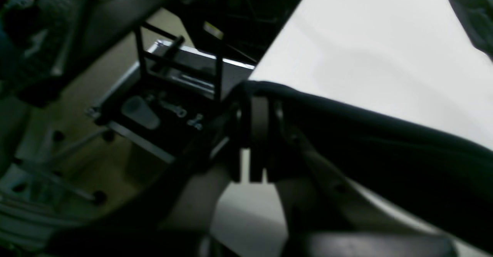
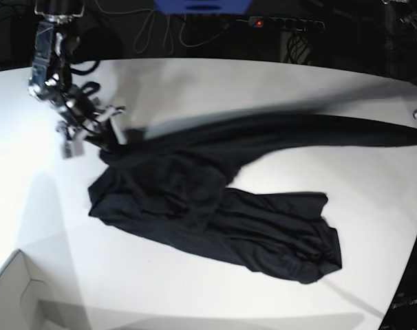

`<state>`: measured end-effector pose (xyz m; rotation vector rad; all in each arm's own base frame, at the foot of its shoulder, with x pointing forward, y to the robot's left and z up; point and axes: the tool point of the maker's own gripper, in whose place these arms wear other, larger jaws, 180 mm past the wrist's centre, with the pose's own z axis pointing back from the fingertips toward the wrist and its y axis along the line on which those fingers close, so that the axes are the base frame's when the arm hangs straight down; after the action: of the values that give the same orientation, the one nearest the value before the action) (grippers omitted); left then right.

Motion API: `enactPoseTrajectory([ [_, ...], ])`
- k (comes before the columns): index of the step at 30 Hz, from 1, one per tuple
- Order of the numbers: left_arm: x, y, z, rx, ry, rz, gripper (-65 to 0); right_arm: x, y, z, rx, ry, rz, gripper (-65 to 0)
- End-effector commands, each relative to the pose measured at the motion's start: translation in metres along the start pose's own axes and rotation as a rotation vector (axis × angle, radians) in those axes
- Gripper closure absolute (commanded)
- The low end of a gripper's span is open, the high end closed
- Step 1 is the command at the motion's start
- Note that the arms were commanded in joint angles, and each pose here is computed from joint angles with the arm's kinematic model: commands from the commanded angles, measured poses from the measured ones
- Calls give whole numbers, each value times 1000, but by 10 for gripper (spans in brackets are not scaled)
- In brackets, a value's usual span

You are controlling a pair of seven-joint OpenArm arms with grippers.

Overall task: Layout the t-shirt on the table in an organized manner, then fold the t-shirt properly
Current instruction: 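Pull the sleeve with the left gripper away from the right gripper, then lower the sleeve with the left gripper and release it on the table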

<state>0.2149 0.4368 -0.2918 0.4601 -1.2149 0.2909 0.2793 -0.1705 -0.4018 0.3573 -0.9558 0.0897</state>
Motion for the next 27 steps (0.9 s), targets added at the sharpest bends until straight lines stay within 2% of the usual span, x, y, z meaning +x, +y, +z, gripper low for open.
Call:
enactPoseTrajectory([
  [1,15,4,0,12,-52,-3,-1,22,-7,12,-23,-82,6,0],
  [4,11,-9,-2,-16,-44,6,-1,21,-28,42,-111,-105,0,0],
  [9,-7,-48,-2,-102,-2,18,-1,4,-45,72,-186,-73,-5,0],
  [14,-24,-84,1,-174,34,47,-1,-21,-60,75,-212,-10,-43,0],
  [21,-74,-109,-2,-232,161,88,-4,-35,-69,82,-229,28,-50,0],
  [25,-81,-120,-1,-259,181,86,-6,-36,-73,85,-230,45,-35,0],
  [27,-83,-120,0,-261,188,79,-40,-42,-71,88,-228,62,-31,0],
])
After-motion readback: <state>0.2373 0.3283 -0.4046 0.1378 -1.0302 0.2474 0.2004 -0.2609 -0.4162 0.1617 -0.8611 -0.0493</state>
